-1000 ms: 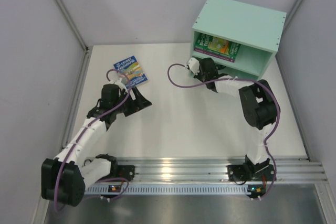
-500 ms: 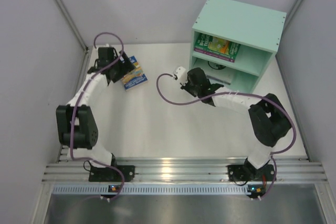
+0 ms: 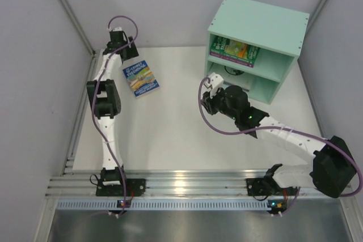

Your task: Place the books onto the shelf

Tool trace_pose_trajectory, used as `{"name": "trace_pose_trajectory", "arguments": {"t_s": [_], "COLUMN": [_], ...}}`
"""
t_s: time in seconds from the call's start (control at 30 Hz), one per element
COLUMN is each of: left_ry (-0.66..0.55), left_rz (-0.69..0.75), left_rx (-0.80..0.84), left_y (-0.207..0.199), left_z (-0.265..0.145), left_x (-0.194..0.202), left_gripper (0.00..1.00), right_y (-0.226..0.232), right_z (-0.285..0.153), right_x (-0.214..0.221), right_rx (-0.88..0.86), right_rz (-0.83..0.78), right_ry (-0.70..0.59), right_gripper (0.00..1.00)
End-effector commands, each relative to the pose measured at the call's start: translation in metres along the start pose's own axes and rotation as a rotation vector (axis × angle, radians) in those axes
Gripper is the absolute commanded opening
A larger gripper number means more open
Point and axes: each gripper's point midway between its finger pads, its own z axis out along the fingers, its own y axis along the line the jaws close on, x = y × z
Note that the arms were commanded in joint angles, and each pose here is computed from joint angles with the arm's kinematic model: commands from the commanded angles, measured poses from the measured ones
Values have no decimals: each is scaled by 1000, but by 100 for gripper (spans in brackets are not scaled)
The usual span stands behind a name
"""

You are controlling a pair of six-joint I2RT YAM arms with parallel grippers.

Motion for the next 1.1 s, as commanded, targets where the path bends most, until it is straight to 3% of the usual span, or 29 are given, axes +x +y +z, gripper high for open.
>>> {"name": "trace_pose_trajectory", "arguments": {"t_s": [0.0,0.13,0.27,0.3,0.33,0.47,0.5,0.57,0.67,0.8,0.83,0.9,0.93,1.07], "left_ry": [0,111,198,170,222,313,323,417,457,510,501,475,459,465], "left_rz": [74,55,10,2,-4,-71,-84,-49,-2,46,48,23,16,6], "left_rx": [-13,50,105,132,131,151,88,35,-92,-180,-198,-188,-205,-194], "left_y": [18,10,-4,-13,-12,-27,-13,-24,-4,33,37,35,38,37], "left_z": [18,28,1,-21,-30,-97,-122,-161,-212,-263,-268,-278,-280,-283], "left_x": [6,46,74,59,85,119,129,168,205,249,250,241,236,227], "left_gripper": [87,82,77,76,75,71,68,67,68,69,70,70,72,73], "right_y": [18,17,18,18,18,13,10,8,19,58,69,105,110,183], "right_z": [-8,-15,-28,-32,-35,-55,-58,-66,-71,-60,-53,-42,-31,0], "right_x": [-33,-33,-40,-41,-36,-30,-24,-7,39,79,73,83,70,91], "right_rx": [-73,-67,-68,-66,-62,-13,3,42,28,-66,-105,-143,-124,-177], "right_rz": [61,58,68,72,84,169,197,278,371,652,683,728,735,736], "right_ry": [-121,-115,-133,-136,-114,-108,-95,-63,66,186,142,191,151,289], "right_gripper": [24,24,23,23,23,23,23,24,25,16,11,7,4,0]}}
